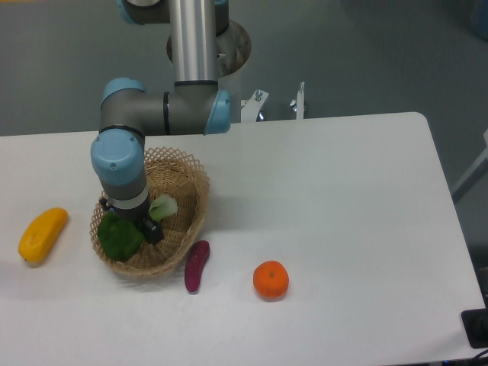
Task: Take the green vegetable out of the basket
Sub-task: 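Lower the gripper onto the bok choy leaves and close it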
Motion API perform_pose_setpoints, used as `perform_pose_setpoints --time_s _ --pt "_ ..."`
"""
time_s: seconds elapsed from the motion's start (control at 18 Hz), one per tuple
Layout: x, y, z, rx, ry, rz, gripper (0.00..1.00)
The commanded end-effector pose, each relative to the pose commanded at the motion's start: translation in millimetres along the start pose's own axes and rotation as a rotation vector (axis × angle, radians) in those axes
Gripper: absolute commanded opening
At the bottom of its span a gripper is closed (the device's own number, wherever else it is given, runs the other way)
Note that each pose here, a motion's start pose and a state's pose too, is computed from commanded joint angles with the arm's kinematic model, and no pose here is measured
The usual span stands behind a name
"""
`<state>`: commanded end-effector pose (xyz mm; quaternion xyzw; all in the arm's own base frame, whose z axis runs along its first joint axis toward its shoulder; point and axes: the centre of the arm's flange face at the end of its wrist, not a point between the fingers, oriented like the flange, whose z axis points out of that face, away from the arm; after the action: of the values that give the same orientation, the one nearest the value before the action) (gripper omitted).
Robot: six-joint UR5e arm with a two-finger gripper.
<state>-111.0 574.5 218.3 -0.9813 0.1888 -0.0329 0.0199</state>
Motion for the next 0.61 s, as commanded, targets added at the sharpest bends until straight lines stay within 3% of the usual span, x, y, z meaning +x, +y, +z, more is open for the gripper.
perform_pose_setpoints --time_s 0.11,0.61 --pt "0.0 0.1 -10.9 0.007 -0.008 0.001 0.06" --pt "-32.0 30.1 -68.2 0.068 -0.072 -0.063 0.06"
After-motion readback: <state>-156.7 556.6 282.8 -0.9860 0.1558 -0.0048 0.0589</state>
